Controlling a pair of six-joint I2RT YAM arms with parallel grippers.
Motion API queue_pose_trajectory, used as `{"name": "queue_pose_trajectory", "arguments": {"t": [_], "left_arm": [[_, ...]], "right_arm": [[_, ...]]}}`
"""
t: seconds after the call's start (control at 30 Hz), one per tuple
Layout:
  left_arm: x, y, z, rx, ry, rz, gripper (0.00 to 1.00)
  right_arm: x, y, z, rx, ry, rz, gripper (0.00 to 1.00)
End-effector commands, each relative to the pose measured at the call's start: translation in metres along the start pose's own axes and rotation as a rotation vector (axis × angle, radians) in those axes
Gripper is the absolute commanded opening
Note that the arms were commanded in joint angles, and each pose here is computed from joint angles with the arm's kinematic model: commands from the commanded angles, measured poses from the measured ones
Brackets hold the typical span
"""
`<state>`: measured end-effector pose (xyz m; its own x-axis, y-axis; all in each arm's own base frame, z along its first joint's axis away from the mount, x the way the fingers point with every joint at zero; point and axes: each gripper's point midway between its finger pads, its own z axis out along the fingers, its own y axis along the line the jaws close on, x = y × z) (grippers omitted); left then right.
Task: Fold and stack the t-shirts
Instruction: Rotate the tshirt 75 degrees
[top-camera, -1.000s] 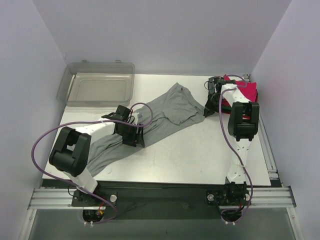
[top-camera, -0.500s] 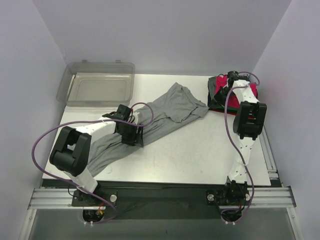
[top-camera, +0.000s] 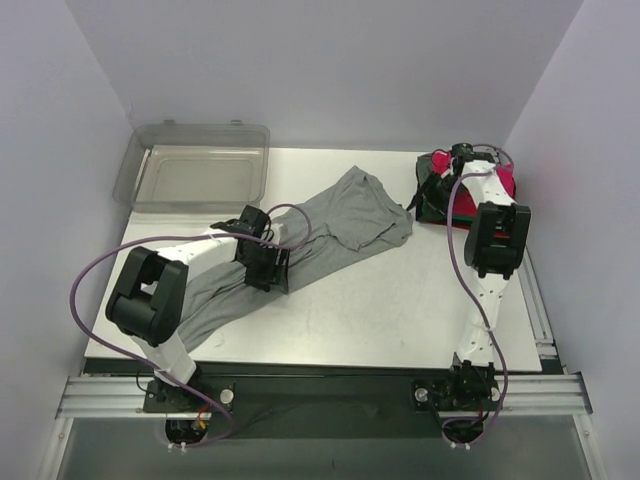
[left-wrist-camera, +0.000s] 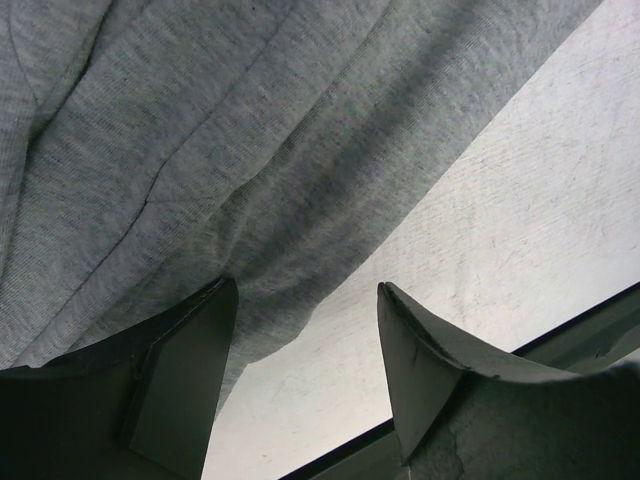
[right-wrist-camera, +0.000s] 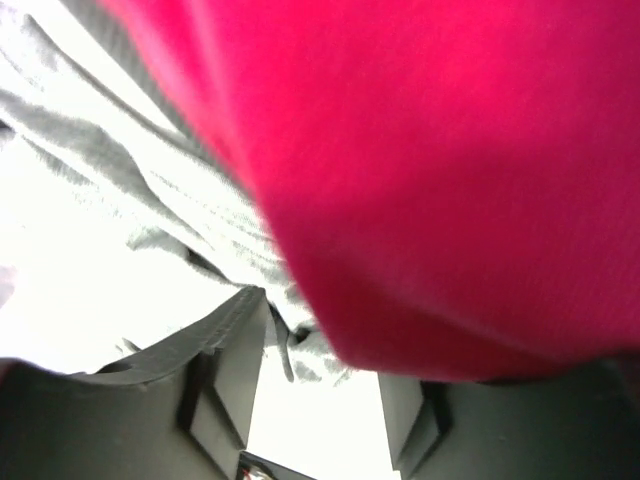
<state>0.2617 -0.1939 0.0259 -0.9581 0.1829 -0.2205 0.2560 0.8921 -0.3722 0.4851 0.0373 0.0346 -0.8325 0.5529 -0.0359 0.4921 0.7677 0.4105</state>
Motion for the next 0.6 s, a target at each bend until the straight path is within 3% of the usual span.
{"name": "queue_pose_trajectory", "arguments": {"t": [0.0,0.17,0.23,0.33,0.57], "left_arm": [[-0.001,0.01,0.011,-0.055,0.016,0.014,0.7],[-0.003,0.006,0.014,-0.051,0.021,0.02,0.7],[-0.002,0.005,0.015,-0.05,0.024,0.026,0.7],[-0.001,0.005,0.016,-0.052,0.027,0.028,0.69],[0.002,0.007,0.015,-0.059,0.034,0.036,0.7]], "right_arm": [[0.019,0.001,-0.023,0.007,0.021,-0.036,0.47],[0.05,0.001,-0.027,0.037,0.045,-0.095,0.45],[0.063,-0.004,-0.028,0.057,0.054,-0.105,0.37],[0.08,-0.007,-0.022,0.067,0.078,-0.125,0.34],[0.08,-0.004,-0.006,0.09,0.077,-0.145,0.34]]}}
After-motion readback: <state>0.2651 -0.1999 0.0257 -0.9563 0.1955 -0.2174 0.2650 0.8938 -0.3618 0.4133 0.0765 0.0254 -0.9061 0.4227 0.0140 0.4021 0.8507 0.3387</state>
